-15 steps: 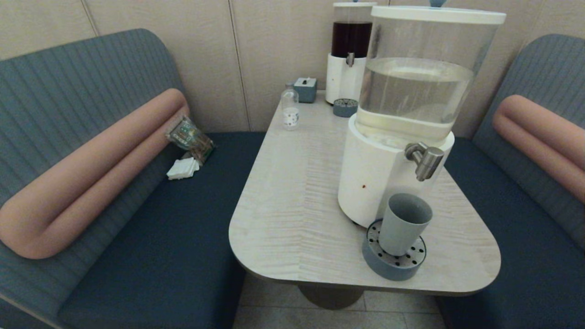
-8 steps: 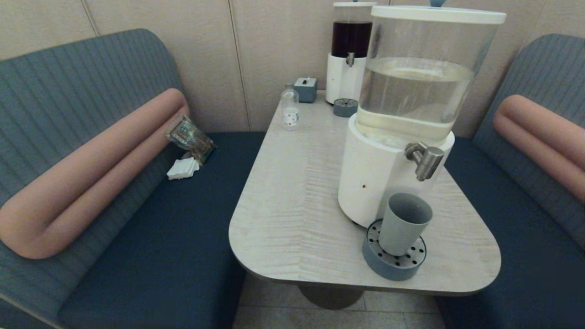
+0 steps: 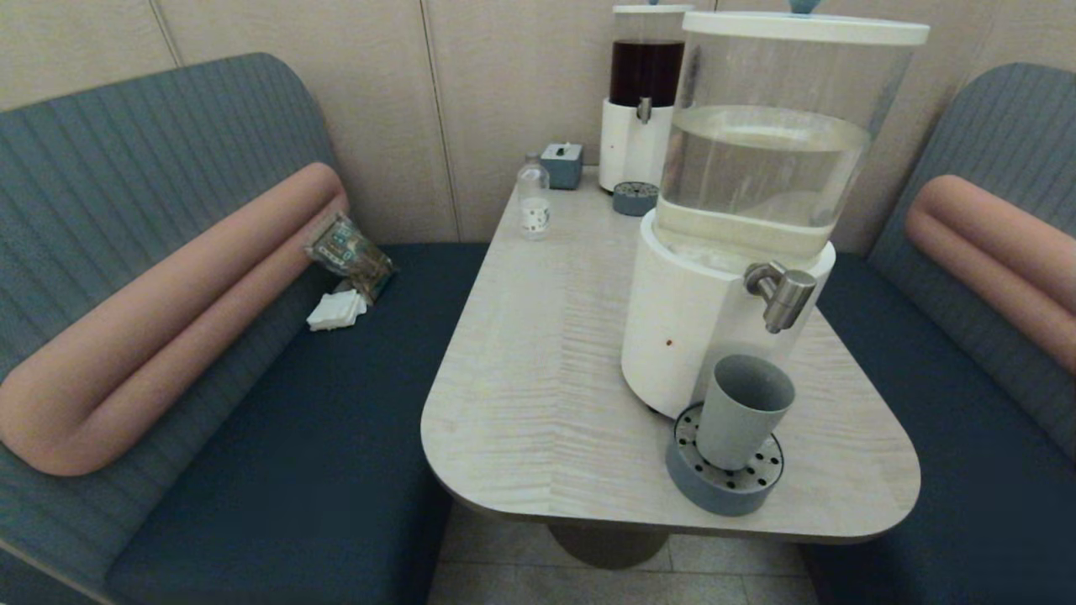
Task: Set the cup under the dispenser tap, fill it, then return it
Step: Turn on the faucet
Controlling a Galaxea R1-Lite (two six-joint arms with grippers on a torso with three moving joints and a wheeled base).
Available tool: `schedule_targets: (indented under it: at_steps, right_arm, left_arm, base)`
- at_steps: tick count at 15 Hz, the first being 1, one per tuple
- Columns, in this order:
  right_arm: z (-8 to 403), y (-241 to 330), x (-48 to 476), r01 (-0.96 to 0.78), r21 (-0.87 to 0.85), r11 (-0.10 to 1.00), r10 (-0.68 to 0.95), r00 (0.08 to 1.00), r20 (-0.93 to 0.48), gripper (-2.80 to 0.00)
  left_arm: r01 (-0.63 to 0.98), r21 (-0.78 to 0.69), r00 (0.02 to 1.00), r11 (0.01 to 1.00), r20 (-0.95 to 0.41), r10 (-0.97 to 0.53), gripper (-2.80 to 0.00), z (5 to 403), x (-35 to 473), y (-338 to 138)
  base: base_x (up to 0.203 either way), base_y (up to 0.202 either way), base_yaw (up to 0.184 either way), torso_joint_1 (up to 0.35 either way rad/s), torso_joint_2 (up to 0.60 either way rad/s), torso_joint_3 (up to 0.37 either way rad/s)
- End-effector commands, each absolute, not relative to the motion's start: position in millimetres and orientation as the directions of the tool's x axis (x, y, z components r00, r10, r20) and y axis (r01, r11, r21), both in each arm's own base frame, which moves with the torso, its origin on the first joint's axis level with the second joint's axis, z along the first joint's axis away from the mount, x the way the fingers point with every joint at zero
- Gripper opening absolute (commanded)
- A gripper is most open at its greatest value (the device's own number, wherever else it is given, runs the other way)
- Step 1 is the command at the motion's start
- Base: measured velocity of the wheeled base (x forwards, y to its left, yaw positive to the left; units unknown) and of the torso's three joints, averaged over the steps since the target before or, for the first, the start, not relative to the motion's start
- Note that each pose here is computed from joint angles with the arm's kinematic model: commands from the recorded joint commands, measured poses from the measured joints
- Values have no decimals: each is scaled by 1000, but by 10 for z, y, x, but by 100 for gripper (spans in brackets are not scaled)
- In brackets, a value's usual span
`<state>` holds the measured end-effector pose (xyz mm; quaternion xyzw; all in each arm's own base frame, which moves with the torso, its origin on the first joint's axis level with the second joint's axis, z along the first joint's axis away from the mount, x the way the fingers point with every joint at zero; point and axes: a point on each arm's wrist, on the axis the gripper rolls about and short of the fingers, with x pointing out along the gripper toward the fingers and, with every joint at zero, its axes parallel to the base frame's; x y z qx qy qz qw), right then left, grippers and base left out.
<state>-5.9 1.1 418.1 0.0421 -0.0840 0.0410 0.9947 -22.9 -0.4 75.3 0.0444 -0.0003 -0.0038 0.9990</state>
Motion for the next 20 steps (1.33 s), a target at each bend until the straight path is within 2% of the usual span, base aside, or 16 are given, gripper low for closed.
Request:
schedule_targets:
  at_steps: [1,4,7,11,20]
  right_arm:
    - [4275,59,1125,-82,90,993,94,986,-139,-280]
    - [3865,184,2076,-89,55,994,105,869,-483,-280]
    - [3470,384,2598,-142,44,989,136,748,-650,-280]
    - [3377,654,2709,-230,42,972,200,723,-661,-280]
    - [3265,819,2760,-288,54,956,245,681,-690,-280]
  left_arm:
    - [8,89,1000,996,-2,-8,-280,753,-228,-5]
    - [8,89,1000,996,-2,-8,-280,753,-228,-5]
    - [8,89,1000,996,-2,-8,-280,753,-228,-5]
    - [8,89,1000,996,-2,-8,-280,753,-228,-5]
    - [8,89,1000,996,-2,-8,-280,753,-228,-5]
  base:
    - [0,0,0,0,0,0]
    - [0,0,0,0,0,0]
    - [0,0,0,0,0,0]
    - [0,0,0,0,0,0]
    - [0,0,0,0,0,0]
